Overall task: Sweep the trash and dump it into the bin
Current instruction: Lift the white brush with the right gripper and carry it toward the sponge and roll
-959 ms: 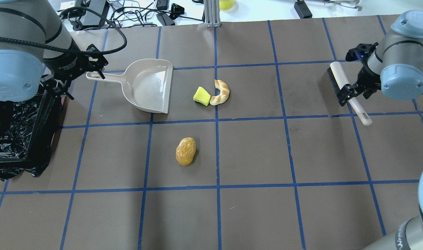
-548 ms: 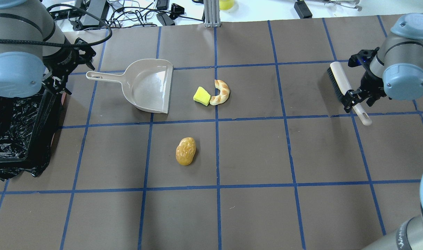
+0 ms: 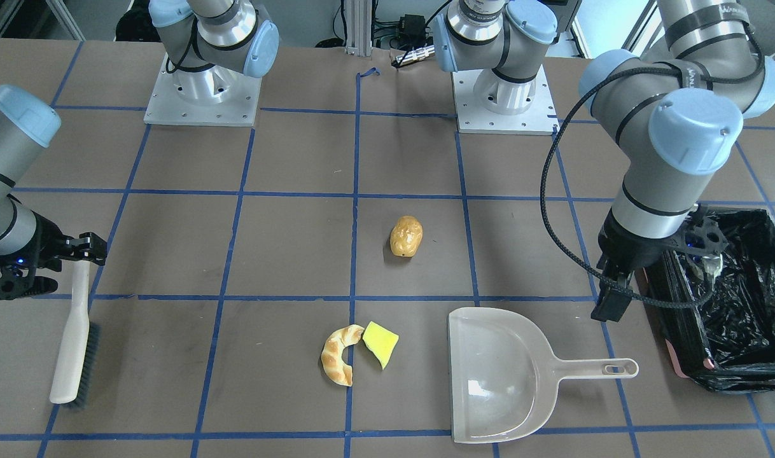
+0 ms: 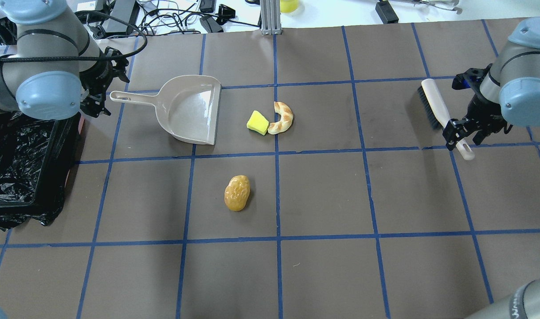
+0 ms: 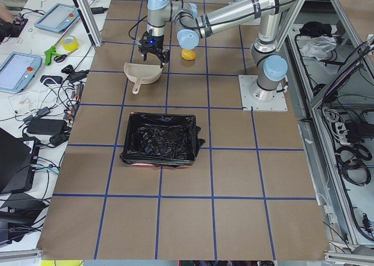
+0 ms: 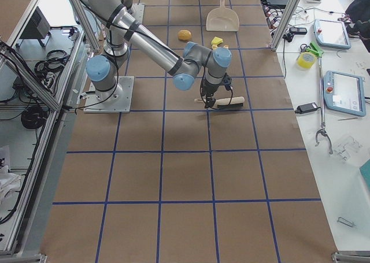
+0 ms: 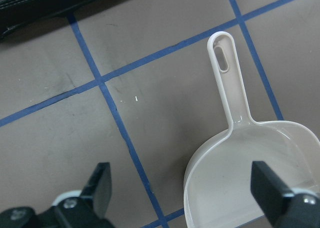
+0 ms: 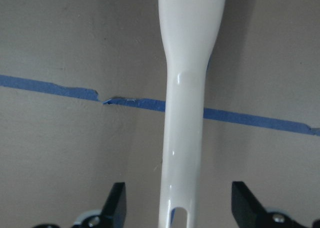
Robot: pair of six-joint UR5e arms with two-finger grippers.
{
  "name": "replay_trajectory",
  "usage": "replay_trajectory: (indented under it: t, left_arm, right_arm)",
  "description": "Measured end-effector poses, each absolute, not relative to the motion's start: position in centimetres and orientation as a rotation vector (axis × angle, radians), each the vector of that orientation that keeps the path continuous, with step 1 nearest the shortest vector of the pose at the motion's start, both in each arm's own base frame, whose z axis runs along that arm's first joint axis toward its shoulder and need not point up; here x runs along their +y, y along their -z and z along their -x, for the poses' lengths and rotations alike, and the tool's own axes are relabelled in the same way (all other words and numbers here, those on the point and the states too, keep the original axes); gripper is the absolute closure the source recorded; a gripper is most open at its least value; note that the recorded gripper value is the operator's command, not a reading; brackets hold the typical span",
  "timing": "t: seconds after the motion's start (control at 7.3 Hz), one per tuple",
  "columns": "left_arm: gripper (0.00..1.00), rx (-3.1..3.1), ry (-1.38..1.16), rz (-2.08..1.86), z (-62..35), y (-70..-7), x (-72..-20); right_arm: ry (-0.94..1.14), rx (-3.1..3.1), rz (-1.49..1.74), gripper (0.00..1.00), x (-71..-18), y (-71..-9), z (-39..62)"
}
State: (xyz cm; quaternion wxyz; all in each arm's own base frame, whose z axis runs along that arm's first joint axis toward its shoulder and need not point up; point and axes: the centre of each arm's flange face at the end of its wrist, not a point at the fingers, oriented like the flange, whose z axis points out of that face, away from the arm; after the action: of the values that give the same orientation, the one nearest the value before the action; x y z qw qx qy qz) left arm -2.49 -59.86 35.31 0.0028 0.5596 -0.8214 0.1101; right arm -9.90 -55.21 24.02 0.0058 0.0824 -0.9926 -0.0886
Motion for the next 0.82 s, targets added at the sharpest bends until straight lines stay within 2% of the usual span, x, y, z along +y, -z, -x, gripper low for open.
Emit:
replay_trajectory:
  t: [0.27, 0.55, 0.69, 0.82]
  left_arm:
    - [0.01, -2.569, -0.329, -1.752, 2.2, -33.4, -62.3]
    - [0.01, -2.531, -0.307, -1.816, 1.7, -31.4, -64.9]
    - [0.01, -2.494, -0.296, -1.871, 1.6, -30.4, -65.9]
    - [0.01, -2.452, -0.291, -1.937, 1.4, -29.6, -66.6]
  right_arm:
    - [0.296, -3.112, -0.244, 0.46, -54.8, -23.6, 9.8]
    - [0.306, -3.113, -0.234, 0.79, -54.5, -23.2, 9.6]
    - [0.305, -3.113, -0.232, 0.89, -54.5, -23.1, 9.6]
    - [0.303, -3.113, -0.229, 0.93, -54.5, -23.1, 9.7]
